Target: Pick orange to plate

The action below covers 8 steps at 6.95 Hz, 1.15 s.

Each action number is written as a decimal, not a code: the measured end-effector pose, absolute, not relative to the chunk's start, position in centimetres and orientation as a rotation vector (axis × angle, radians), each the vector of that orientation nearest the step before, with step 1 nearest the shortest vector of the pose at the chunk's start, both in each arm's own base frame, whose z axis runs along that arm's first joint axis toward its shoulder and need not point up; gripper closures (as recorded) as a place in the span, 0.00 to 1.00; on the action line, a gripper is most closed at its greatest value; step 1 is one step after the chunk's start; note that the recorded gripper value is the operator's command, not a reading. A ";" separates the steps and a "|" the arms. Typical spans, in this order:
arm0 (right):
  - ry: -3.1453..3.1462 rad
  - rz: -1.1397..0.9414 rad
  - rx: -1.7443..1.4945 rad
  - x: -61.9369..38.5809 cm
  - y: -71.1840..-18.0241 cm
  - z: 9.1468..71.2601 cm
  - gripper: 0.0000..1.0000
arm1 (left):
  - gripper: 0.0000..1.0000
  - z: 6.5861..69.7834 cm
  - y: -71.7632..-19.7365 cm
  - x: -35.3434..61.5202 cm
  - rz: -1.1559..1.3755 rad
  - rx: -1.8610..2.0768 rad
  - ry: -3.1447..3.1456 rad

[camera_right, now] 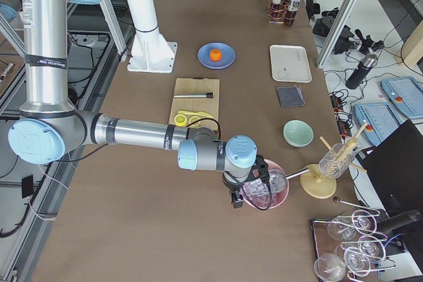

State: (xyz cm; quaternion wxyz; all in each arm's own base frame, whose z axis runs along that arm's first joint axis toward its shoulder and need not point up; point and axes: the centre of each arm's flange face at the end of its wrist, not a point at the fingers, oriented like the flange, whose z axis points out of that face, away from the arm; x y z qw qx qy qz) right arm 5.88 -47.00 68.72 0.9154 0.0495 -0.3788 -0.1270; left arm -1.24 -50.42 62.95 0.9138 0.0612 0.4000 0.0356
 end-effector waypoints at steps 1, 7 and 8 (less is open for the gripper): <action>-0.780 -0.262 0.100 5.9 -47.0 68.7 0.00 | 0.03 62.6 -50.4 -1.8 0.058 0.114 0.875; -0.752 -0.275 0.029 8.7 -50.3 66.0 0.00 | 0.03 59.2 -52.1 -2.8 0.023 0.059 0.954; -0.750 -0.271 0.027 8.8 -50.4 66.0 0.00 | 0.03 59.0 -52.1 -2.9 0.045 0.055 0.951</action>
